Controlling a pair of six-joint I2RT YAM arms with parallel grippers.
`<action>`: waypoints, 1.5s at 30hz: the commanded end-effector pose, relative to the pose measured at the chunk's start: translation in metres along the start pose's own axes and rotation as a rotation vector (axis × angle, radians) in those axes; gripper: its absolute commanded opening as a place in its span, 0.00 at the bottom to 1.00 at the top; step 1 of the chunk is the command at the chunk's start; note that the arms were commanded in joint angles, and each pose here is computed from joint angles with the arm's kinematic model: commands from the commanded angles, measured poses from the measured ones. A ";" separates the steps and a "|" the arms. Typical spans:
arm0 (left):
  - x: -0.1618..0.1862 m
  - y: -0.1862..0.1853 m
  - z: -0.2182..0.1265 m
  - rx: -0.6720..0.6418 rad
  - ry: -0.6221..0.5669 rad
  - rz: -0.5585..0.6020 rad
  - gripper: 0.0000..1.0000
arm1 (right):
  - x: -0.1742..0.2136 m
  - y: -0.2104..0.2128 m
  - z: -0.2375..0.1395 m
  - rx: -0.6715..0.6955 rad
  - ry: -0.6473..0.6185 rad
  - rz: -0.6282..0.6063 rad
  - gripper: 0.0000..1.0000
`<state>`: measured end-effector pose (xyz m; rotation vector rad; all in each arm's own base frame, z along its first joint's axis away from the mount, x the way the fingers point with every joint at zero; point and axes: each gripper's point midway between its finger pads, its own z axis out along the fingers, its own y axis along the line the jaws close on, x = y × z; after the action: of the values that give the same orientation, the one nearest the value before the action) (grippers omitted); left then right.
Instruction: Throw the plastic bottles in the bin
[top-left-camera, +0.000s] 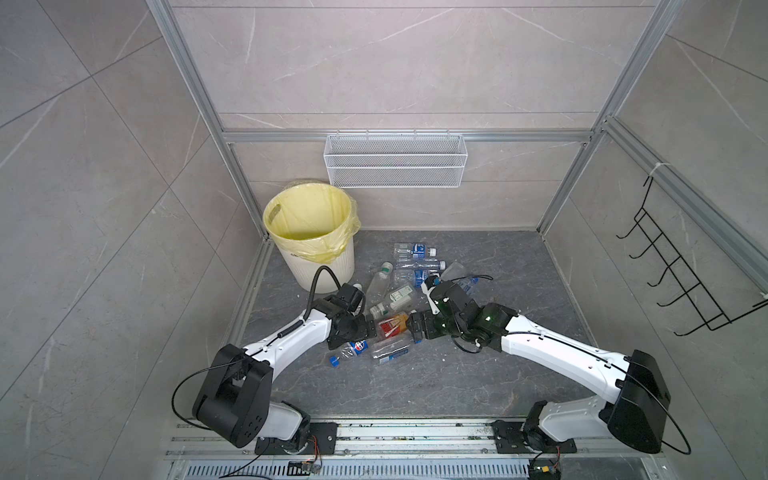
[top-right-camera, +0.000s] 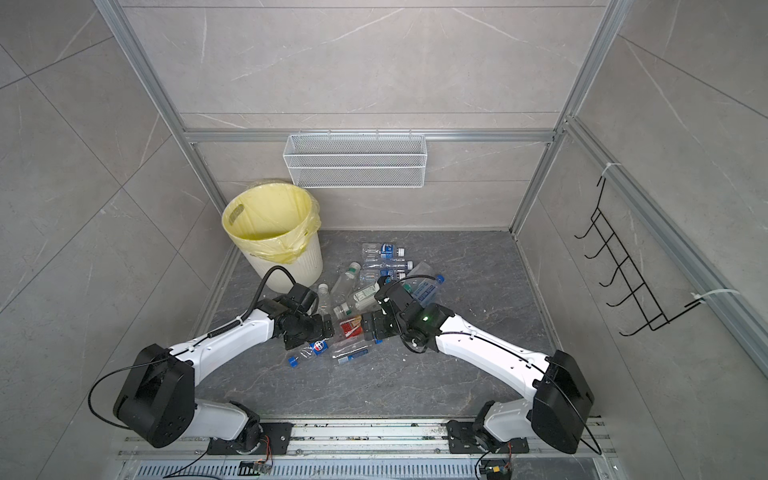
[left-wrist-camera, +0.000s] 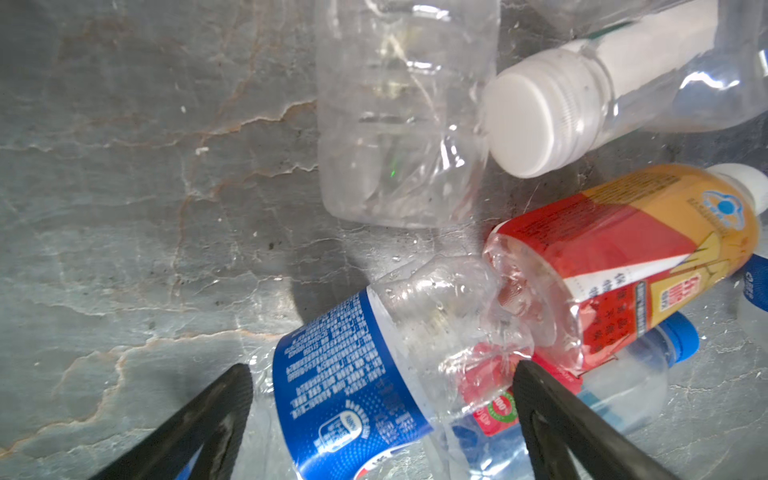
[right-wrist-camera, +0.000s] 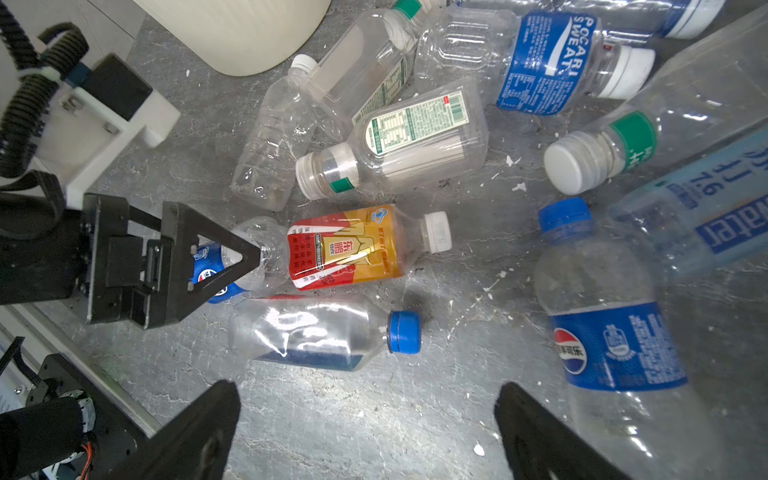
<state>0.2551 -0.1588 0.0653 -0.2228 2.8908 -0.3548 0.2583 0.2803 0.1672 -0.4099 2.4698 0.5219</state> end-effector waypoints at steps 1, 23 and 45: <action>-0.010 -0.010 -0.012 0.007 -0.011 0.055 1.00 | 0.005 -0.003 0.002 0.015 0.004 0.012 1.00; 0.009 0.014 -0.019 -0.070 0.024 0.190 1.00 | 0.006 0.001 0.008 -0.007 0.010 0.025 1.00; 0.015 0.014 -0.059 0.011 -0.028 -0.489 1.00 | 0.012 -0.003 0.011 0.003 0.013 0.030 1.00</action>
<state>0.2364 -0.1368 0.1079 -0.6338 2.8178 -0.3707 0.2561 0.2788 0.1530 -0.3834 2.4945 0.5245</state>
